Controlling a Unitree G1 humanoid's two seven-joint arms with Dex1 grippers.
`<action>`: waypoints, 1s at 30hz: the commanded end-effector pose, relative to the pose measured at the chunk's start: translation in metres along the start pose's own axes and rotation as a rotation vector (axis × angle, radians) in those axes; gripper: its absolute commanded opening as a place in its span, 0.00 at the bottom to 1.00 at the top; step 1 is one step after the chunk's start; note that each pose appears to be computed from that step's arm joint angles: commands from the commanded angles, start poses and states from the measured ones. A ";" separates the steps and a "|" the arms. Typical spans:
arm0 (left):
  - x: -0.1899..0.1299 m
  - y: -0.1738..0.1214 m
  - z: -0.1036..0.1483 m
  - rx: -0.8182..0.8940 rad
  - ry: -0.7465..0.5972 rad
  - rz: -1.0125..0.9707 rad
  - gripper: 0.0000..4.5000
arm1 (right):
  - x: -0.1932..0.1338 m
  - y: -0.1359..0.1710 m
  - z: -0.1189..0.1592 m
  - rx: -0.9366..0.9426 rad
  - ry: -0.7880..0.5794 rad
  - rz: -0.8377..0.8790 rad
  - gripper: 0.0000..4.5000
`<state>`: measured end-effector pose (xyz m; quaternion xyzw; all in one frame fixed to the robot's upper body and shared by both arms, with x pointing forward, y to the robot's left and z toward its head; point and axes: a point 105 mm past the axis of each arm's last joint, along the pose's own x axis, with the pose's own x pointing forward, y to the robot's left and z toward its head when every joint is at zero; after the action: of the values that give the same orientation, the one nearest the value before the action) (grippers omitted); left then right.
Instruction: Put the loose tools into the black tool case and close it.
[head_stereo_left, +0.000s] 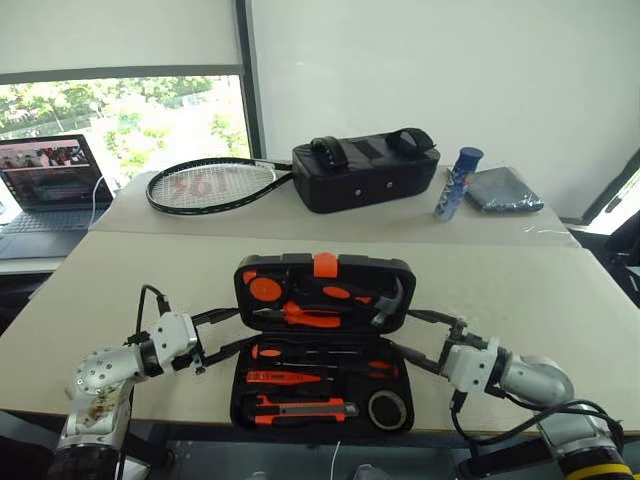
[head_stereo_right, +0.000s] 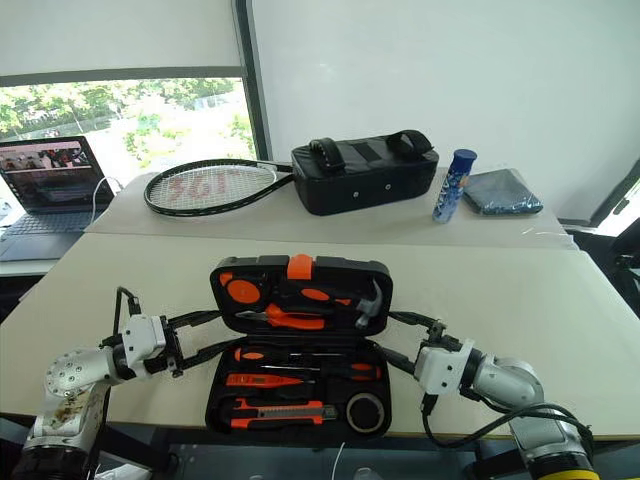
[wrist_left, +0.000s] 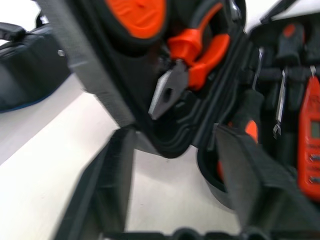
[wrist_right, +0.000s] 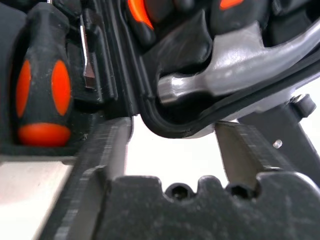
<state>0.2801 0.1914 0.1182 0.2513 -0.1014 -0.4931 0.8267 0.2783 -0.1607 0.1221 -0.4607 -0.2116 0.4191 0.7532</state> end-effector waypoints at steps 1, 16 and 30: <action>0.009 -0.007 0.012 0.121 -0.038 -0.075 0.91 | 0.005 0.000 0.021 -0.120 -0.123 0.019 1.00; -0.016 -0.010 -0.001 0.180 0.037 -0.142 0.98 | -0.029 0.010 0.011 -0.219 -0.100 0.084 1.00; -0.070 -0.003 -0.016 -0.173 0.207 -0.089 0.98 | -0.080 0.028 -0.025 -0.015 0.127 0.189 1.00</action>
<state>0.2513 0.2498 0.0985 0.2402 0.0396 -0.5165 0.8209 0.2384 -0.2279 0.0899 -0.5289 -0.1470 0.4572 0.6997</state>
